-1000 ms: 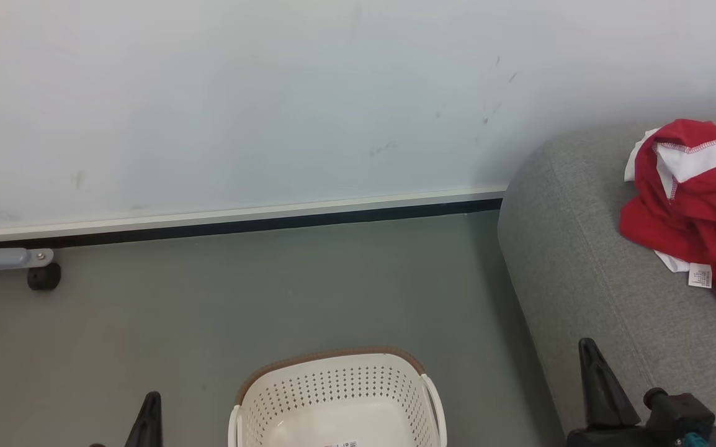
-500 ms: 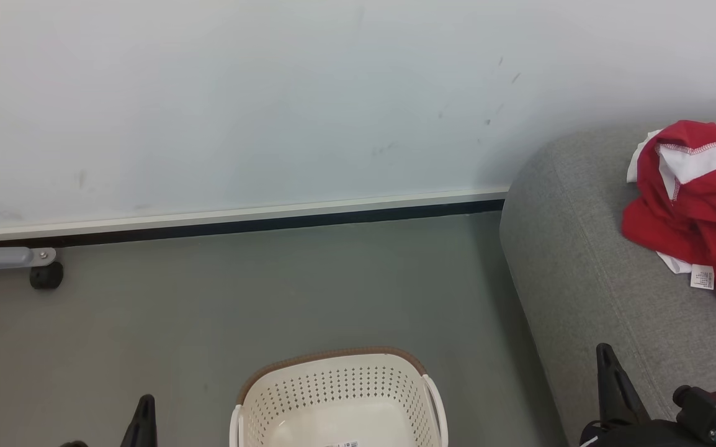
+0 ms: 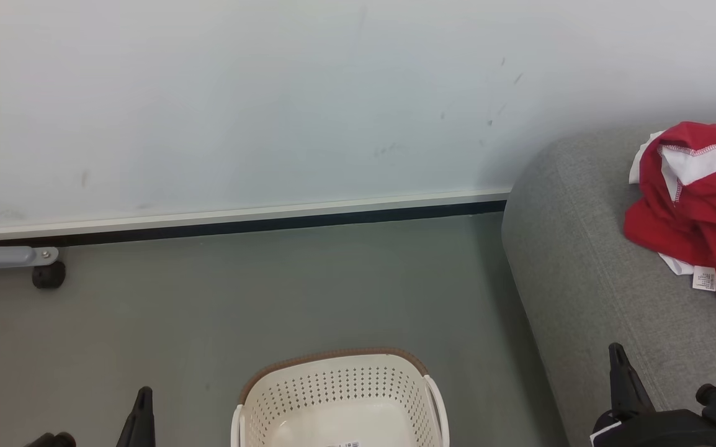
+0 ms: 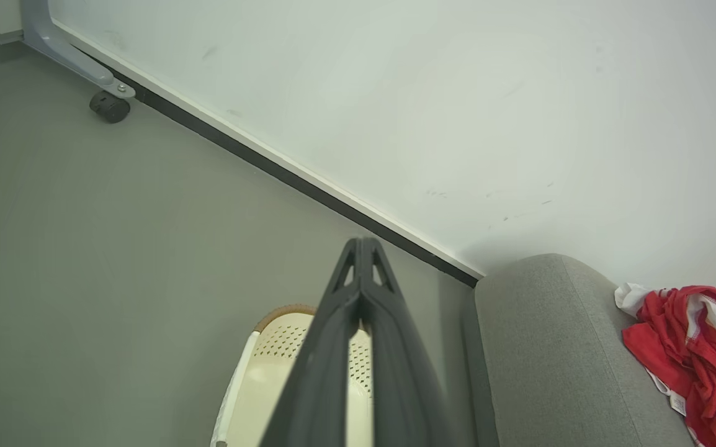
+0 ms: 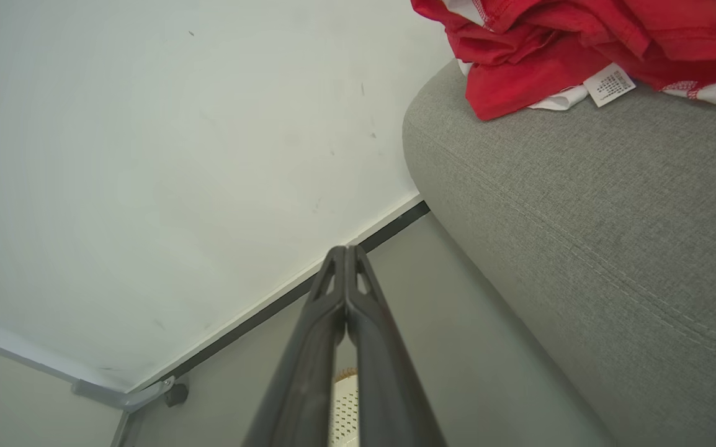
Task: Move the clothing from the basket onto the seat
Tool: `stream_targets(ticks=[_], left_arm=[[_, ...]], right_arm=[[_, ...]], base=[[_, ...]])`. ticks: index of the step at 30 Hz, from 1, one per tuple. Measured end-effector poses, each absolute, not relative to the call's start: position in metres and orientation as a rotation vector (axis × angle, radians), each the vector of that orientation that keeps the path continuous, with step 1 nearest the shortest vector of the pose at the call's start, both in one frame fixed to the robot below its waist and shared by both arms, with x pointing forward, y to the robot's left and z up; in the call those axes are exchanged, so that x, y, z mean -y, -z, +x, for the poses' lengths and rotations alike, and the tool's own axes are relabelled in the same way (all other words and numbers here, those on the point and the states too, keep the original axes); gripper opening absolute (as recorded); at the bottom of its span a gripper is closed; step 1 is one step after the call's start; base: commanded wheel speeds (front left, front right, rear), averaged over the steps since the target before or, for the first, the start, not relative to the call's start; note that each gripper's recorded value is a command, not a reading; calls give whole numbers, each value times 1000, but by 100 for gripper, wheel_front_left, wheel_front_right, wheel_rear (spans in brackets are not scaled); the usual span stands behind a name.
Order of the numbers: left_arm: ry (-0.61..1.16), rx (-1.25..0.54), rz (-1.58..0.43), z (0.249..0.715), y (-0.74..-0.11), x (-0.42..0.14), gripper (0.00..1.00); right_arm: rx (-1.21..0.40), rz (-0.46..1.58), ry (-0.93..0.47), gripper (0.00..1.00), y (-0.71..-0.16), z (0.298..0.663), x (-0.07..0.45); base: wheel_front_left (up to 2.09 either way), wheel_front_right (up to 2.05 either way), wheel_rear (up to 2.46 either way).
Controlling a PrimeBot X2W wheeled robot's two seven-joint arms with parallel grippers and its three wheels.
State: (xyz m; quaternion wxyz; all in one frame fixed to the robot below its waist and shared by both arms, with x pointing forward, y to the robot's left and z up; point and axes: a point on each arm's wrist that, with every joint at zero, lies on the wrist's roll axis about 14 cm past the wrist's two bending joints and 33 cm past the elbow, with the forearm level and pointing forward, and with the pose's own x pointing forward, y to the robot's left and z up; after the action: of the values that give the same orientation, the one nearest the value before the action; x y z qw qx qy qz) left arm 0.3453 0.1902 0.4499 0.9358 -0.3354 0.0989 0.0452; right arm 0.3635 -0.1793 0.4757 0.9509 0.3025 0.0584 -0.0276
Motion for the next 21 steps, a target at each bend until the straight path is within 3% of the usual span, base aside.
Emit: stream_targets(ticks=[21], left_arm=[[-109, -206, -987, 356, -452, -191, 0]], right_arm=[[-150, 940, 95, 0, -469, 368, 189]], base=[[0, 0, 0]])
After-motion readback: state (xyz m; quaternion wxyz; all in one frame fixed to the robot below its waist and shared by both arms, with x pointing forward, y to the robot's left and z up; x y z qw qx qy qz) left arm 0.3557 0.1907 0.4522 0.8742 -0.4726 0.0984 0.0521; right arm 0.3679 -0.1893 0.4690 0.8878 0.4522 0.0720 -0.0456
